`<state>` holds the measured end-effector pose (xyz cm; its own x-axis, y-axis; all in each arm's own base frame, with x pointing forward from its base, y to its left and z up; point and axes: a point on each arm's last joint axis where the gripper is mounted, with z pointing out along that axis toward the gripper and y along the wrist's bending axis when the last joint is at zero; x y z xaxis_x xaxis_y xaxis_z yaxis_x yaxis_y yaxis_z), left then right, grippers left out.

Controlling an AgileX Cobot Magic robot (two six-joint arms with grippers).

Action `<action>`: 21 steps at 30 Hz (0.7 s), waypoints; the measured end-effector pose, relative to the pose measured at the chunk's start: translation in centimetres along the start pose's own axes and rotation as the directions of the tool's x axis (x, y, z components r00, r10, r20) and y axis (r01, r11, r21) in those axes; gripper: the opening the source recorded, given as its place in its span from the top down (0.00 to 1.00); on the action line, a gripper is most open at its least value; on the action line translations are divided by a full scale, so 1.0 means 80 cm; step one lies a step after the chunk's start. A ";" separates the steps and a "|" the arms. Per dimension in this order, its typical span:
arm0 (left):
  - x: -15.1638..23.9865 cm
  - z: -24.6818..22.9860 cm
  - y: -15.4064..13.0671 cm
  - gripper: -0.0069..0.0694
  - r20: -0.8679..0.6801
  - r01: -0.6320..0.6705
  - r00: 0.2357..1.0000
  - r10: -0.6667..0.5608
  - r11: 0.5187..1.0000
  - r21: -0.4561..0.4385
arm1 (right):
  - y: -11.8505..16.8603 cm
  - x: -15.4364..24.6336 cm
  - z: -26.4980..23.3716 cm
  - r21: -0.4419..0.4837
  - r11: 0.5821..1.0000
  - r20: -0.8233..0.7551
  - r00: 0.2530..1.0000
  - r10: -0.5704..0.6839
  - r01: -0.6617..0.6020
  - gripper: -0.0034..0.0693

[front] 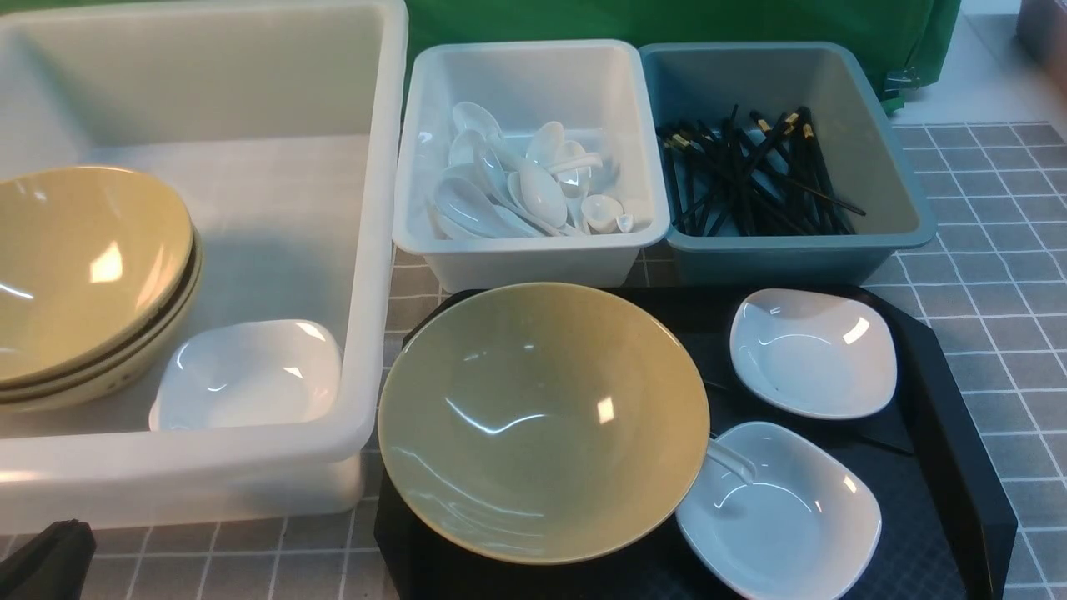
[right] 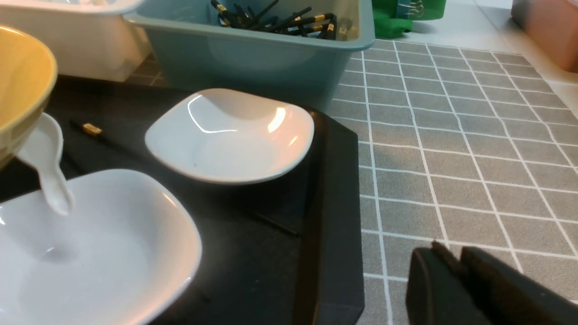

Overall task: On grey table put chopsticks spoon bowls plates into blue grey white boxes.
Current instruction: 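Grasp the large bowl on the tray by its rim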

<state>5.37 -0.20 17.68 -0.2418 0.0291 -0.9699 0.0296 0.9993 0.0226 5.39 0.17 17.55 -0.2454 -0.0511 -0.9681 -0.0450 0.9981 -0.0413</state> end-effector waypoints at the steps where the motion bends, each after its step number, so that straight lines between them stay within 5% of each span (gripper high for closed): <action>1: 0.000 0.000 0.000 0.92 0.000 0.000 1.000 0.000 1.000 0.000 | 0.000 0.000 0.000 0.000 1.000 0.000 1.000 0.000 0.000 0.80; 13: -0.003 0.000 0.000 0.92 0.032 -0.003 0.999 0.004 1.000 -0.003 | 0.000 -0.001 0.000 0.000 1.000 0.006 1.000 0.000 0.000 0.78; 21: -0.036 -0.006 0.003 0.92 0.323 0.002 0.946 0.008 1.000 -0.031 | -0.001 -0.024 -0.003 0.005 1.000 0.214 0.977 0.000 -0.001 0.77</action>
<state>5.62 -0.01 20.63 0.0843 0.0285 -0.9960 -0.0005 0.9996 0.0285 5.66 0.21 19.48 -0.0330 -0.0424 -0.9986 -0.0399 0.9984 -0.0410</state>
